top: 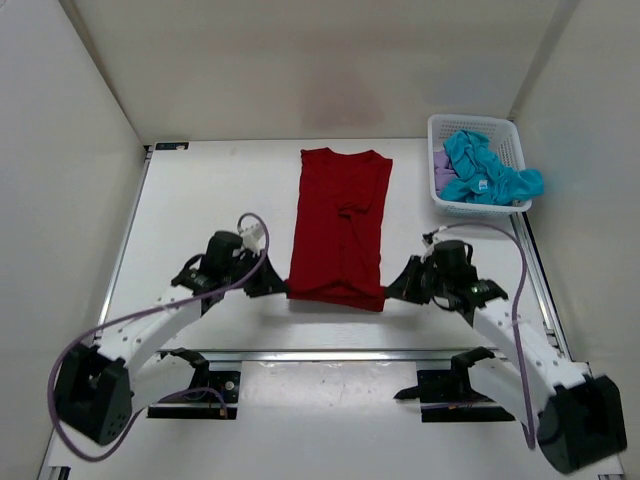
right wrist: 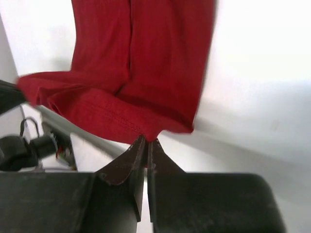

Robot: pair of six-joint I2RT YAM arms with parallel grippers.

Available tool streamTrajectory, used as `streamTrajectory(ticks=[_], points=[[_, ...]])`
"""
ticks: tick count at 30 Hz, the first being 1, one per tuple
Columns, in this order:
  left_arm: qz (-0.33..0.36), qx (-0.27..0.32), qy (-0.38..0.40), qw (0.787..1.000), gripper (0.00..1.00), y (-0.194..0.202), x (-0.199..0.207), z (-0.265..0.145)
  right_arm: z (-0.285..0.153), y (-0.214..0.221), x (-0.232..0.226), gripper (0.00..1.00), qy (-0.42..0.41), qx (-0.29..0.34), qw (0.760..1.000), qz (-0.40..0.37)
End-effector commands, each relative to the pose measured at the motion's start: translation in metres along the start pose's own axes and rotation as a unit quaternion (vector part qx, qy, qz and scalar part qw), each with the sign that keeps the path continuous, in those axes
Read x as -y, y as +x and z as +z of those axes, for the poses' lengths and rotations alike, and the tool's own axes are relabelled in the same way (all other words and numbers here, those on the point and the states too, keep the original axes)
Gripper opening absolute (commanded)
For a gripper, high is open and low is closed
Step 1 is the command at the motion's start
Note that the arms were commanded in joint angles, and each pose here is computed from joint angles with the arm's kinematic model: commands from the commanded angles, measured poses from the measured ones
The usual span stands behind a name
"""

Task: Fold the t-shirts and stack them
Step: Grab the bottom of the folded rectangular tshirt with both arms, then fold the folded rectangular tshirt in 1/3 of the way

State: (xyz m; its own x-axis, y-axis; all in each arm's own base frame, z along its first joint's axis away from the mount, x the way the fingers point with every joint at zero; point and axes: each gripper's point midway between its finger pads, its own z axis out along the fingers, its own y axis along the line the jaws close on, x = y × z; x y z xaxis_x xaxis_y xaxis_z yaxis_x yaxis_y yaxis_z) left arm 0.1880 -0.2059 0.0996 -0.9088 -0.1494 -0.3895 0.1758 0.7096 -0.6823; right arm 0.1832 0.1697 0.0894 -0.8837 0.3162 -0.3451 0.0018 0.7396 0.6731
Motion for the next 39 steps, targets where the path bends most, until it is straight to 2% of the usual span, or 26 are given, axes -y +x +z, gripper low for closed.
streamTrajectory(ticks=[1,5,9,15,17,19,22,23,24,26,28,31,32,33,34,35,36,38,39], points=[[0.020,0.076,0.013,0.997,0.00,-0.072,0.024,0.009,0.001,-0.057,-0.022,0.00,-0.034,0.040,0.994,-0.096],[0.006,0.101,0.002,0.995,0.00,-0.131,0.031,0.033,0.016,-0.122,-0.026,0.00,-0.018,0.073,0.991,-0.106],[0.001,0.118,-0.049,0.992,0.00,-0.186,0.013,0.059,0.039,-0.167,-0.022,0.00,-0.005,0.081,0.992,-0.099],[0.000,0.110,-0.116,0.987,0.00,-0.227,-0.022,0.102,0.078,-0.219,-0.009,0.00,0.003,0.070,0.993,-0.090],[-0.009,0.099,-0.124,0.987,0.00,-0.230,-0.033,0.115,0.092,-0.229,-0.003,0.00,0.005,0.059,0.995,-0.085],[-0.021,0.090,-0.122,0.988,0.04,-0.231,-0.040,0.127,0.107,-0.234,0.011,0.01,0.017,0.046,0.996,-0.073],[-0.031,0.083,-0.105,0.990,0.24,-0.233,-0.041,0.138,0.115,-0.247,0.014,0.00,0.027,0.050,0.996,-0.072],[-0.031,0.095,-0.096,0.990,0.27,-0.240,-0.035,0.133,0.115,-0.252,0.015,0.03,0.025,0.055,0.996,-0.071],[-0.033,0.100,-0.084,0.991,0.35,-0.240,-0.030,0.130,0.118,-0.252,0.018,0.05,0.027,0.053,0.996,-0.069],[-0.027,0.132,-0.065,0.989,0.44,-0.250,-0.015,0.115,0.113,-0.261,0.009,0.17,0.020,0.062,0.995,-0.077],[-0.018,0.153,-0.052,0.987,0.45,-0.258,0.004,0.095,0.099,-0.273,-0.007,0.26,0.015,0.086,0.992,-0.091],[-0.004,0.158,-0.028,0.987,0.43,-0.240,0.030,0.084,0.080,-0.265,-0.015,0.37,0.034,0.108,0.988,-0.105],[-0.002,0.145,-0.028,0.989,0.43,-0.222,0.027,0.091,0.072,-0.269,-0.024,0.40,0.036,0.132,0.984,-0.115],[0.003,0.154,-0.012,0.988,0.43,-0.218,0.039,0.087,0.075,-0.251,-0.019,0.39,0.040,0.123,0.986,-0.109],[0.003,0.138,-0.014,0.990,0.43,-0.194,0.036,0.091,0.074,-0.239,-0.023,0.36,0.032,0.125,0.986,-0.110],[-0.004,0.111,-0.013,0.994,0.42,-0.167,0.031,0.100,0.072,-0.234,-0.034,0.23,0.012,0.130,0.984,-0.120],[-0.002,0.117,-0.003,0.993,0.41,-0.163,0.033,0.102,0.082,-0.208,-0.030,0.12,0.007,0.105,0.987,-0.119],[-0.004,0.092,-0.023,0.995,0.41,-0.134,0.013,0.112,0.094,-0.176,-0.029,0.00,0.005,0.082,0.989,-0.126],[-0.025,0.054,-0.043,0.997,0.38,-0.099,-0.021,0.122,0.114,-0.124,-0.009,0.00,0.021,0.030,0.991,-0.129]])
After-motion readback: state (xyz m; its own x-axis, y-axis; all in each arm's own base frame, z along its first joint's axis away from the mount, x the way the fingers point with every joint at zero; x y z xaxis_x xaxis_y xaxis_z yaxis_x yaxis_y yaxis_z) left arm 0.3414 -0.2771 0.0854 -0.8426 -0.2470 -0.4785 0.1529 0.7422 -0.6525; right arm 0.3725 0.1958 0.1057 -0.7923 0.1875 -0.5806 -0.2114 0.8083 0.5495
